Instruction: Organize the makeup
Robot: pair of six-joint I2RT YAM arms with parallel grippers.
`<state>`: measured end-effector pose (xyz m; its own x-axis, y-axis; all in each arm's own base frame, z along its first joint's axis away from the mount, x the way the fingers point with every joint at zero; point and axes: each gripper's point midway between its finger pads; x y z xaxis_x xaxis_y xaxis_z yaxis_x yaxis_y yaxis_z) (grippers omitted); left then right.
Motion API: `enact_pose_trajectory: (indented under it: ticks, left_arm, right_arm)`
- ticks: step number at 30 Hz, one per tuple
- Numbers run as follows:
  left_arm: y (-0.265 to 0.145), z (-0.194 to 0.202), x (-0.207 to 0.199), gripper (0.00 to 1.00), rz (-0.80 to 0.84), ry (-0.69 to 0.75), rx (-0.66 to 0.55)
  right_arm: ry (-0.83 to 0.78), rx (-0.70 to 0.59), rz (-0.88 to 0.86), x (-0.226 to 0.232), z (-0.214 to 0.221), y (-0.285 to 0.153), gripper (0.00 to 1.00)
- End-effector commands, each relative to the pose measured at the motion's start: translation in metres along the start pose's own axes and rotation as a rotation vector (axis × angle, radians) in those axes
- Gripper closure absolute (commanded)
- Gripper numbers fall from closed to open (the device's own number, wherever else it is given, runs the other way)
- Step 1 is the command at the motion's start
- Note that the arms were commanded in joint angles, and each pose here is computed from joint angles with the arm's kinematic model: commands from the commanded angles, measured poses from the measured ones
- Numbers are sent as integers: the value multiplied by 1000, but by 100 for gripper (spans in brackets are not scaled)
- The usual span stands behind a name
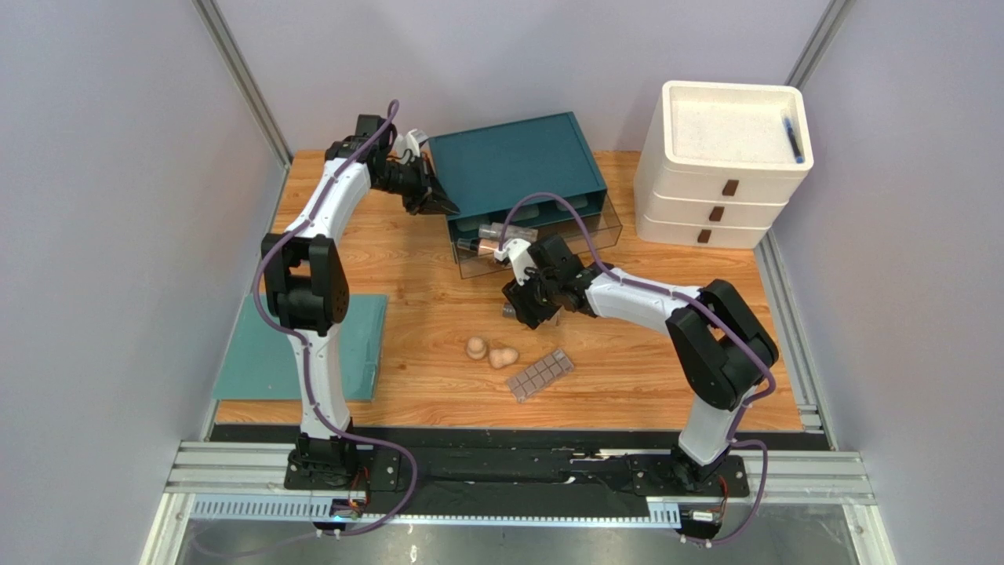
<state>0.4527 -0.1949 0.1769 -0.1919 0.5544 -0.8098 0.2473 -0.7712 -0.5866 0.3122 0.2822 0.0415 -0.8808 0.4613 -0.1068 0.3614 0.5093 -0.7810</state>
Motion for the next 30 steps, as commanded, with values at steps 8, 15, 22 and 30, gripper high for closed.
enact_pose_trajectory:
  ticks: [8, 15, 22, 30]
  left_arm:
    - [4, 17, 42, 98, -153, -74, 60]
    - [4, 16, 41, 98, -150, -72, 56]
    - [3, 16, 40, 98, -150, -73, 55]
    - [3, 16, 40, 98, -148, -70, 56]
  right_arm:
    - [-78, 174, -3, 44, 40, -5, 50]
    - [-123, 261, 63, 38, 51, -3, 71]
    - [-114, 223, 118, 28, 32, -18, 100]
    - [-202, -5, 273, -10, -65, -93, 100]
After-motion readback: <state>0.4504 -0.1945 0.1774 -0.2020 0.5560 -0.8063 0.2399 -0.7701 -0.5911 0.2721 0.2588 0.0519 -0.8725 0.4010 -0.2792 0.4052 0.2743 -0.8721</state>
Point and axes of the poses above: each gripper's point midway between its finger pads, its own y axis out along the fingers, its own x axis along the line the jaws close on, z = x × y, and after that the axes turned 14 degrees about -y, right-handed
